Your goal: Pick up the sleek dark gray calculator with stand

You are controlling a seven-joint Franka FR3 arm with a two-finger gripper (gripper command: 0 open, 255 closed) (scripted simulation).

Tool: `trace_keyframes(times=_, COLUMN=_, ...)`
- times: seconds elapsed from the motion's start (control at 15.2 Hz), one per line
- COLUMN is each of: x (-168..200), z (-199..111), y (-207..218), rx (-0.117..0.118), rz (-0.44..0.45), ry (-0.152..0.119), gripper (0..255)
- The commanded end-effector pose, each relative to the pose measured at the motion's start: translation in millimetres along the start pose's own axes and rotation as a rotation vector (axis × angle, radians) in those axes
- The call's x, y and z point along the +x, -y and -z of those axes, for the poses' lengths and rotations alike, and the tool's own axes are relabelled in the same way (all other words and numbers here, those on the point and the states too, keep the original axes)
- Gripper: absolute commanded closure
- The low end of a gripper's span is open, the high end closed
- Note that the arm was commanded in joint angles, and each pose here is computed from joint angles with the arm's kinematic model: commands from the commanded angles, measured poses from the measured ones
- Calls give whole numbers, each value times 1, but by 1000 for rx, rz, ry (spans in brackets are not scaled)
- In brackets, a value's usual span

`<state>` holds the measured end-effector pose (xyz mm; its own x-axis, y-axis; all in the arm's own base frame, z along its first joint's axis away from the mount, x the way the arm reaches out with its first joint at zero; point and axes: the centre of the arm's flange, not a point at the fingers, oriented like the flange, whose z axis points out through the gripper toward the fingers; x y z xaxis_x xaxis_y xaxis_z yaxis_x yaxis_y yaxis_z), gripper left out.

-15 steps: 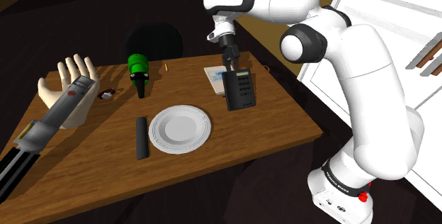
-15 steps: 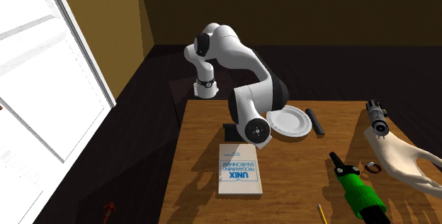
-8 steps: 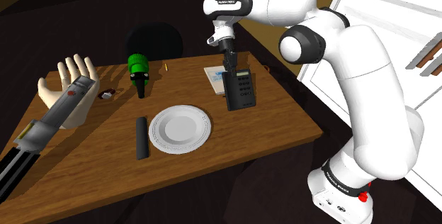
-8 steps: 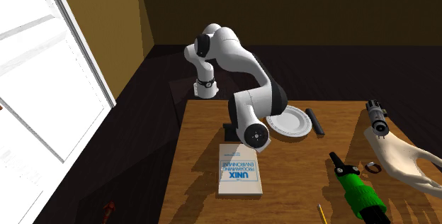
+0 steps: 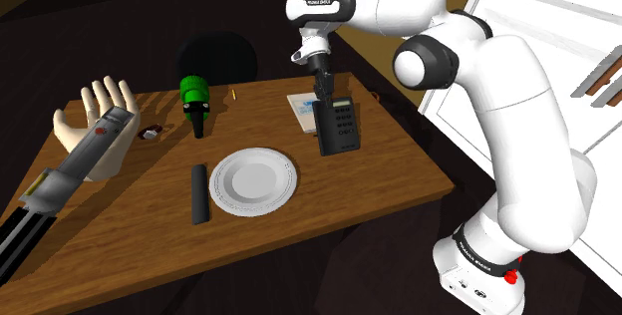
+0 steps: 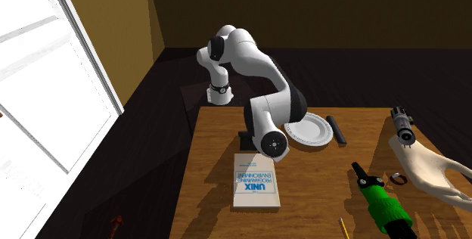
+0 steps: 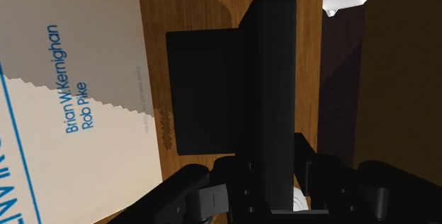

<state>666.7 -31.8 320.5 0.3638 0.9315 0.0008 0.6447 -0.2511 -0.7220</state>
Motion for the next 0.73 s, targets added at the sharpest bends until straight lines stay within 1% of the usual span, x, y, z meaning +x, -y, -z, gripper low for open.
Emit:
trace_keyframes(times=0.0, x=0, z=6, y=6, rx=0, rz=0, ry=0, gripper=255)
trace_keyframes(times=0.66, x=0, z=42, y=44, rx=0, rz=0, ry=0, gripper=255)
